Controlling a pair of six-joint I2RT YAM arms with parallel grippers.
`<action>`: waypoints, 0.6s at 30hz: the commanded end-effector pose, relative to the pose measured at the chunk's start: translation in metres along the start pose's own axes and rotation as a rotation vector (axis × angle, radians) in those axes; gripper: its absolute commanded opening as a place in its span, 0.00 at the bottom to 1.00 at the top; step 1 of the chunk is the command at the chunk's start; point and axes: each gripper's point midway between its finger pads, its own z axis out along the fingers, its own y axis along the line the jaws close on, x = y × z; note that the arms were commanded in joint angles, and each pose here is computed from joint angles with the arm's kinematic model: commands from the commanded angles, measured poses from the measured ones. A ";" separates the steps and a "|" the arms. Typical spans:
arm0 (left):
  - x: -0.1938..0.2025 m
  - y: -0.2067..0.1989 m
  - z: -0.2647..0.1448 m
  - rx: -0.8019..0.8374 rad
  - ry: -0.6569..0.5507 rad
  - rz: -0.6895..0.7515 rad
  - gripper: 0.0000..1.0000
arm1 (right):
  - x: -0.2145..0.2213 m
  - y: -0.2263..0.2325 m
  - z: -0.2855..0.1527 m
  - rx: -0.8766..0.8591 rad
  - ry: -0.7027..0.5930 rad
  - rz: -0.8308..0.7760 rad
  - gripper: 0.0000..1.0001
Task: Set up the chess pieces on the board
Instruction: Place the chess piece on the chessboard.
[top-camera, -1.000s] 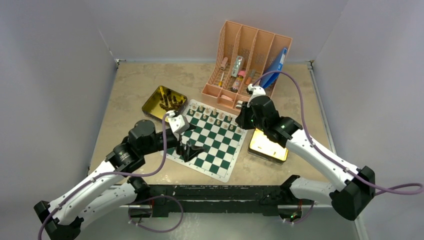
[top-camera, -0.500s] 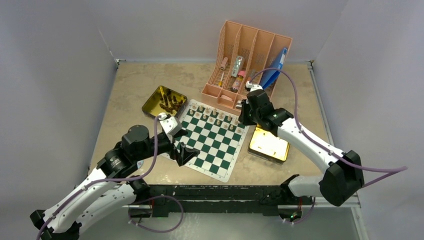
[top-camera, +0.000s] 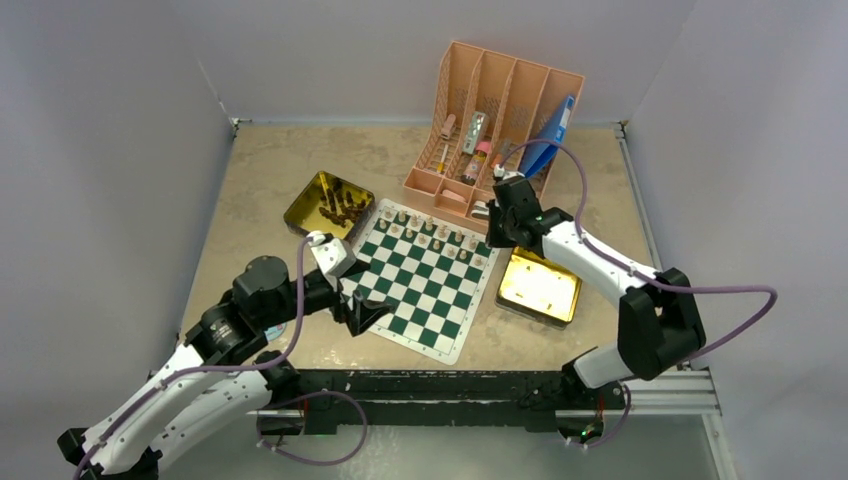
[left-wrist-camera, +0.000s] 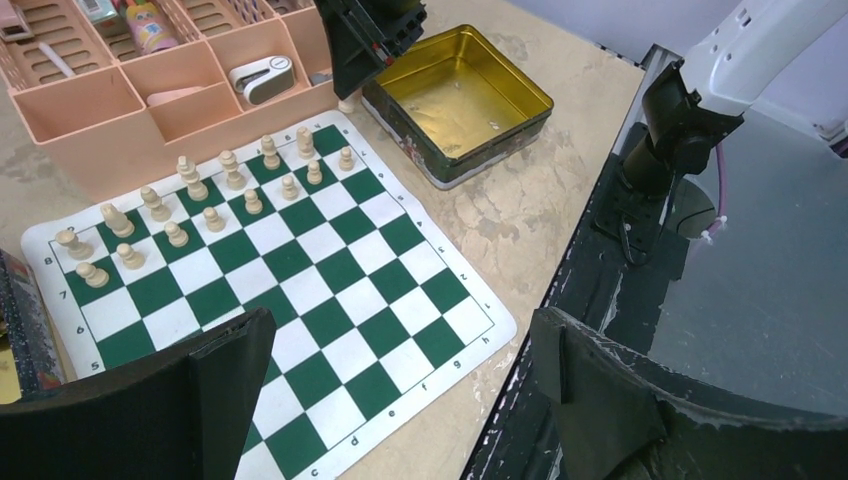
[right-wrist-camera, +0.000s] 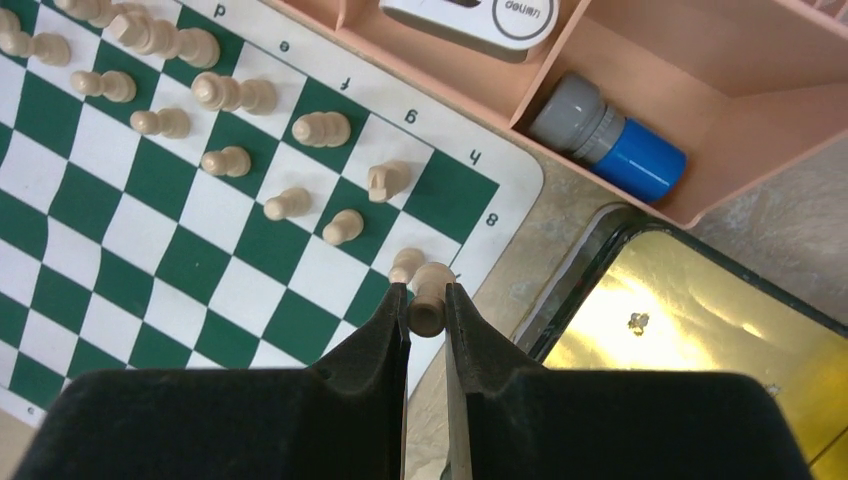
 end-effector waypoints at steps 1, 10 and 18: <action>-0.011 0.003 0.000 -0.017 -0.021 0.019 1.00 | -0.009 0.000 0.010 -0.015 -0.026 -0.021 0.02; -0.007 0.003 0.002 -0.013 -0.003 0.018 1.00 | -0.008 0.000 0.029 -0.014 -0.015 -0.025 0.03; -0.007 0.002 0.004 -0.001 0.003 0.020 1.00 | 0.004 -0.002 0.046 -0.008 0.025 -0.034 0.05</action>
